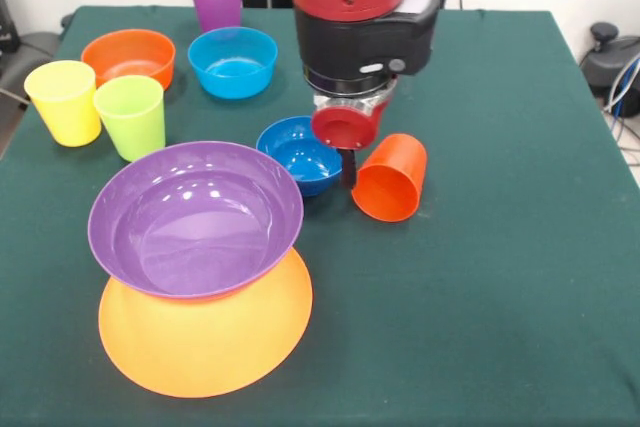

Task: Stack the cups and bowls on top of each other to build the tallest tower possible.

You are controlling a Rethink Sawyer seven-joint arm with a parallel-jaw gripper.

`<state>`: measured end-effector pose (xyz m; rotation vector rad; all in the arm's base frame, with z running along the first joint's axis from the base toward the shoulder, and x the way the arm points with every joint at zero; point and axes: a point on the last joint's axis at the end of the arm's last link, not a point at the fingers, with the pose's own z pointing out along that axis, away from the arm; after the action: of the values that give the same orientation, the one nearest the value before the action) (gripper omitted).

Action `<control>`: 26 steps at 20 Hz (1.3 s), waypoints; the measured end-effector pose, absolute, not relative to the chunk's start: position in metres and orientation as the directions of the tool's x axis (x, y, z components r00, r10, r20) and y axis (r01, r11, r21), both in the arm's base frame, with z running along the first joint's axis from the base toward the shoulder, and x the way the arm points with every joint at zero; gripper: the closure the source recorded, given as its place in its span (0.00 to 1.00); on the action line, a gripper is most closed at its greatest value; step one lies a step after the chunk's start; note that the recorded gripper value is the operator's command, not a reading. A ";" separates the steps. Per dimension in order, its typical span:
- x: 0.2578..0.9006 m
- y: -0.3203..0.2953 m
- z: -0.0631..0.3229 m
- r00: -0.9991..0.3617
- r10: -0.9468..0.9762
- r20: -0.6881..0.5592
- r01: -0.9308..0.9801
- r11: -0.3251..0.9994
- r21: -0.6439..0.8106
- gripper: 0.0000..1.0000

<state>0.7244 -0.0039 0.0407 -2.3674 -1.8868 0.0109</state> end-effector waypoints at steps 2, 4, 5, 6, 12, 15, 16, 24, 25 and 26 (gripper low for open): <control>0.720 -0.008 0.040 0.233 0.968 0.091 0.966 -0.220 -0.137 0.00; 0.711 -0.016 0.041 0.245 0.961 0.128 0.953 -0.215 -0.212 0.00; 0.704 -0.023 0.043 0.255 0.955 0.151 0.941 -0.209 -0.267 0.00; 0.699 -0.029 0.045 0.263 0.951 0.165 0.930 -0.204 -0.305 0.00; 0.684 -0.050 0.051 0.289 0.937 0.195 0.898 -0.194 -0.396 0.00; 0.687 -0.053 0.053 0.289 0.936 0.199 0.901 -0.196 -0.386 0.00; 0.688 -0.052 0.055 0.287 0.937 0.201 0.905 -0.196 -0.378 0.00; 0.696 -0.045 0.061 0.272 0.938 0.216 0.916 -0.184 -0.356 0.00; 0.698 -0.044 0.062 0.265 0.939 0.217 0.919 -0.178 -0.351 0.00; 0.699 -0.044 0.063 0.262 0.940 0.217 0.920 -0.176 -0.349 0.00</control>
<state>0.6990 -0.0436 0.0627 -2.1321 -1.6888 0.0664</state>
